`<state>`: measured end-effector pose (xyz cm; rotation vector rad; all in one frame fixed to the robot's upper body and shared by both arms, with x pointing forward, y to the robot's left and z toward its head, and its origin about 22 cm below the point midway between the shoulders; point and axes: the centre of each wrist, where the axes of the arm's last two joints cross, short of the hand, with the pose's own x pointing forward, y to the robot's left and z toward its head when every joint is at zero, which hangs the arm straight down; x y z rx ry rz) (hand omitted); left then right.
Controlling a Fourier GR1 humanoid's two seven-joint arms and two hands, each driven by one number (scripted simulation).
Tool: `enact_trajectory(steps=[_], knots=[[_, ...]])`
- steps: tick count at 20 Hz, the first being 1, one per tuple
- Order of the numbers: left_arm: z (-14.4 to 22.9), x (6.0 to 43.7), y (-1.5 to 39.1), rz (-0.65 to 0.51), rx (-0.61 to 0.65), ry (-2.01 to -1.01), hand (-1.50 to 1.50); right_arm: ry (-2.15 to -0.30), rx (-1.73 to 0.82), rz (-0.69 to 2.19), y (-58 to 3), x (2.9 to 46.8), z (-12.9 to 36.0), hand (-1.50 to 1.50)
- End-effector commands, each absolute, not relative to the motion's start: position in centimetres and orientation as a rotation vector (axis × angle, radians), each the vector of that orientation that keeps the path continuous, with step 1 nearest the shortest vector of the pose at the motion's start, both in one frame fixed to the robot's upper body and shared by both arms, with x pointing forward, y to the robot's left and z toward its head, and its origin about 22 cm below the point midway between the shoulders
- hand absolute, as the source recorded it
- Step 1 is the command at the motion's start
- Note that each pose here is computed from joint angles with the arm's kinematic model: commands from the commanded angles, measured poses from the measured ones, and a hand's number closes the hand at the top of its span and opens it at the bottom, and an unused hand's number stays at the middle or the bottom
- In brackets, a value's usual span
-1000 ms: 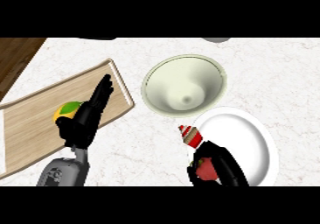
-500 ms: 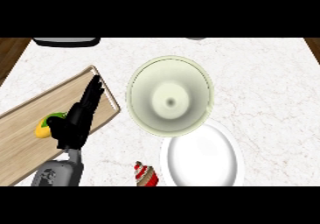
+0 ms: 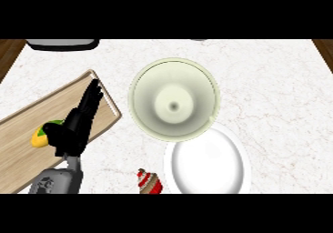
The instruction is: Pick the bell pepper from the plate and place it in the bowl
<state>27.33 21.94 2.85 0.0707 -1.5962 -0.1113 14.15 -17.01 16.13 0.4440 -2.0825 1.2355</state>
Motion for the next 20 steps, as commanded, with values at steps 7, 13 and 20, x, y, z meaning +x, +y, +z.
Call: enact_trajectory(steps=[7, 13, 20], knots=[[2.5, 28.3, 20.4, -0.12, 0.068, -1.589, 0.0, -2.099, 0.387, 1.133, -15.1, 14.9, 24.2, 1.5], [2.4, 27.7, 21.3, -0.122, 0.06, -1.587, 0.0, -2.058, 0.264, 1.107, -10.6, 20.3, 26.2, 1.5], [2.6, 27.3, 20.0, -0.125, 0.029, -1.586, 0.0, -2.099, -0.155, 1.259, -9.4, 25.0, 26.3, 1.5]])
